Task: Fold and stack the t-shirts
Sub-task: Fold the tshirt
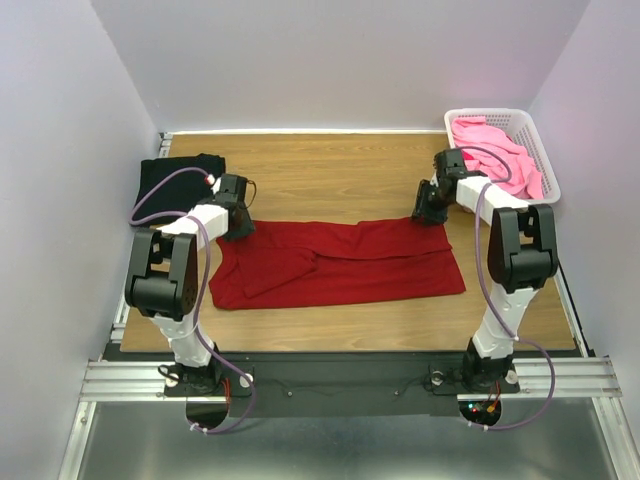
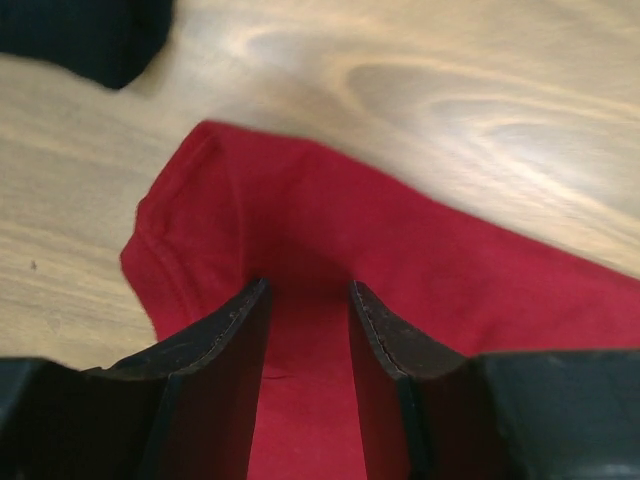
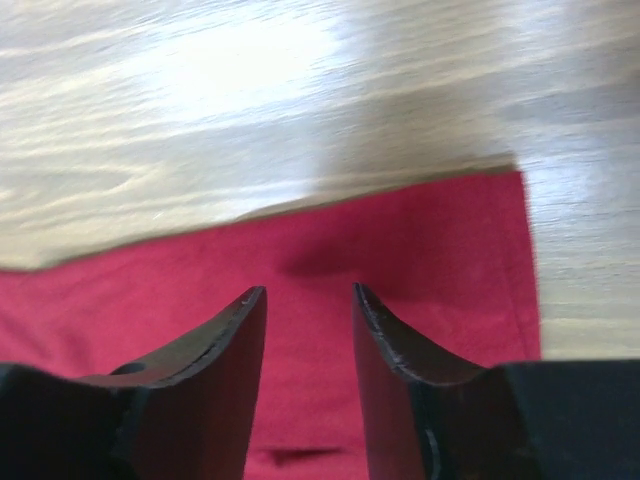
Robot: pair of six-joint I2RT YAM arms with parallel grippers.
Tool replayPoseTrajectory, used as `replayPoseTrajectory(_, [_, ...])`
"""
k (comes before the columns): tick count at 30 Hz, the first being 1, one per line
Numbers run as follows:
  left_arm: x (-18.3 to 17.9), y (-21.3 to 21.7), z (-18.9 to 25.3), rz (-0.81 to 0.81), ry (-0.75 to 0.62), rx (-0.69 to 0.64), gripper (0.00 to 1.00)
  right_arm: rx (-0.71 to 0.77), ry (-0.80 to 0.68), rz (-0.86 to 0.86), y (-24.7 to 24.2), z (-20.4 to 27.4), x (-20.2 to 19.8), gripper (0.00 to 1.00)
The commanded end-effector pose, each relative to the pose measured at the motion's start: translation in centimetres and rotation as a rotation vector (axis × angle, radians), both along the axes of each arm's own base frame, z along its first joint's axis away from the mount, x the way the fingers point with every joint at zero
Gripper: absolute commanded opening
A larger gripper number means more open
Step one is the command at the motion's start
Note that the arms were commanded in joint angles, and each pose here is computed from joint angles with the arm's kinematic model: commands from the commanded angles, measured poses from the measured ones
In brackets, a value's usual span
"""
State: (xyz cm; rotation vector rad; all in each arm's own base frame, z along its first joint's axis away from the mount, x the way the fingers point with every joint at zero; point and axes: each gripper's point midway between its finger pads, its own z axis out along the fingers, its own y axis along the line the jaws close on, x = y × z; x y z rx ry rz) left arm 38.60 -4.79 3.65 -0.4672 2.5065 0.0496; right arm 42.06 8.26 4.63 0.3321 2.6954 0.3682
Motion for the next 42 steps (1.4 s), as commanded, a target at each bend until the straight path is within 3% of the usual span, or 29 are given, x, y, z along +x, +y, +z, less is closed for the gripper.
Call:
replayPoseTrajectory(1, [-0.3, 2.1, -1.2, 0.105, -0.001, -0.010, 0.47, -0.092, -0.015, -0.102, -2.5, -1.1, 0.6, 0.44])
replayPoseTrajectory(9, [-1.0, 3.9, -2.1, 0.165, 0.013, -0.067, 0.46, -0.141, -0.001, -0.324, -8.1, -2.1, -0.9, 0.44])
replayPoseTrajectory(15, [1.5, 1.6, 2.6, 0.076, -0.106, -0.125, 0.54, -0.079, -0.108, -0.205, -5.9, 1.8, 1.3, 0.46])
replayPoseTrajectory(19, [1.9, -0.8, 6.9, 0.011, -0.179, -0.117, 0.69, -0.046, -0.202, -0.025, -0.6, 5.2, 1.9, 0.49])
replayPoseTrajectory(24, [-0.9, -2.2, 9.1, -0.021, -0.193, -0.100, 0.78, -0.001, -0.300, 0.224, 6.4, 8.6, 1.0, 0.52])
replayPoseTrajectory(33, [-8.6, -0.9, 5.8, 0.093, -0.090, -0.138, 0.77, 0.109, -0.367, 0.742, 23.1, 9.5, -3.5, 0.52])
replayPoseTrajectory(42, [-9.1, 2.2, 9.1, 0.167, -0.215, -0.033, 0.75, 0.087, -0.391, 0.955, 34.1, 7.1, -7.8, 0.47])
